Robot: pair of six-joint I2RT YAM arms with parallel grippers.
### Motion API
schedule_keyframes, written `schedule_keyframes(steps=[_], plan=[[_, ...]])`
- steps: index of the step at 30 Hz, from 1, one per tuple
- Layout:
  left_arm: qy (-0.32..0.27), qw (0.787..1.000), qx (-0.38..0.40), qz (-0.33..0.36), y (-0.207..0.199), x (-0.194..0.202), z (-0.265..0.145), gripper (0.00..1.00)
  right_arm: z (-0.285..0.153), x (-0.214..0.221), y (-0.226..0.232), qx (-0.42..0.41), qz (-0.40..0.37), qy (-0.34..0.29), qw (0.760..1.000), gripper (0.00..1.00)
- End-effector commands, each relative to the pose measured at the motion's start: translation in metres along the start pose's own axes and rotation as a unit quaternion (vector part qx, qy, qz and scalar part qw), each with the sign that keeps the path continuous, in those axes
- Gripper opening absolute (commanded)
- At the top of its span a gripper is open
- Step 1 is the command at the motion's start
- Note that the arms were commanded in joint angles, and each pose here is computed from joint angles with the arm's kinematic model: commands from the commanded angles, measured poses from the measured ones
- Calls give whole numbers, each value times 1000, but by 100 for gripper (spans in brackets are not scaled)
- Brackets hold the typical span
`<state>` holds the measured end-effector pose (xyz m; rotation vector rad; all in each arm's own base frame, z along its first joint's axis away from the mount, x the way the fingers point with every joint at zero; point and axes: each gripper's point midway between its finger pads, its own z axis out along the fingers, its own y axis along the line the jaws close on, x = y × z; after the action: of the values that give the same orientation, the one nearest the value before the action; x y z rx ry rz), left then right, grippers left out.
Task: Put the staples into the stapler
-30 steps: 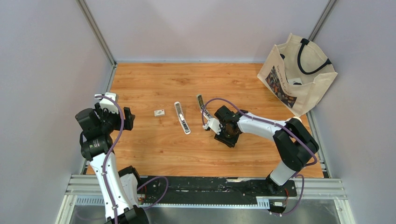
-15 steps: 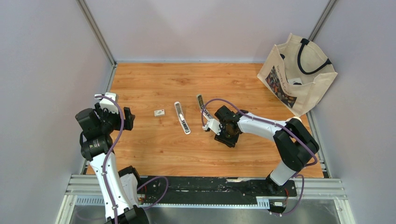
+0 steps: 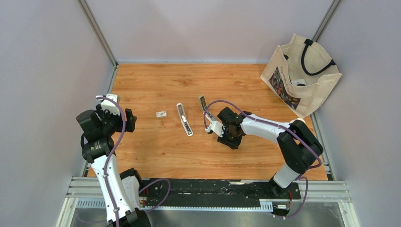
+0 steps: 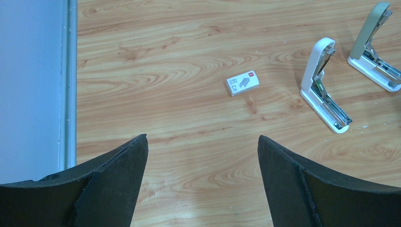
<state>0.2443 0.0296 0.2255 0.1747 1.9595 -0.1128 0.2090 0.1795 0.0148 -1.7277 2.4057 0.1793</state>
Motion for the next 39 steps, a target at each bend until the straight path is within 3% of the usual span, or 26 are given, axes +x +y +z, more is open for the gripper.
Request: schedule_keyframes(steps=[1, 7, 15, 30, 39], plan=[[-9, 1000, -8, 15, 4, -4, -1, 94, 1, 8, 13, -30, -4, 8, 1000, 35], [-7, 1000, -7, 14, 4, -3, -1, 94, -8, 3, 18, -37, -6, -10, 999, 39], [-8, 1000, -8, 14, 4, -3, -1, 94, 1, 9, 8, -13, -1, 11, 1000, 38], [-7, 1000, -7, 14, 4, -3, -1, 94, 4, 10, 3, -2, -3, 14, 1000, 22], [-9, 1000, -8, 14, 4, -3, -1, 94, 0, 5, 2, 1, -1, 2, 1000, 18]])
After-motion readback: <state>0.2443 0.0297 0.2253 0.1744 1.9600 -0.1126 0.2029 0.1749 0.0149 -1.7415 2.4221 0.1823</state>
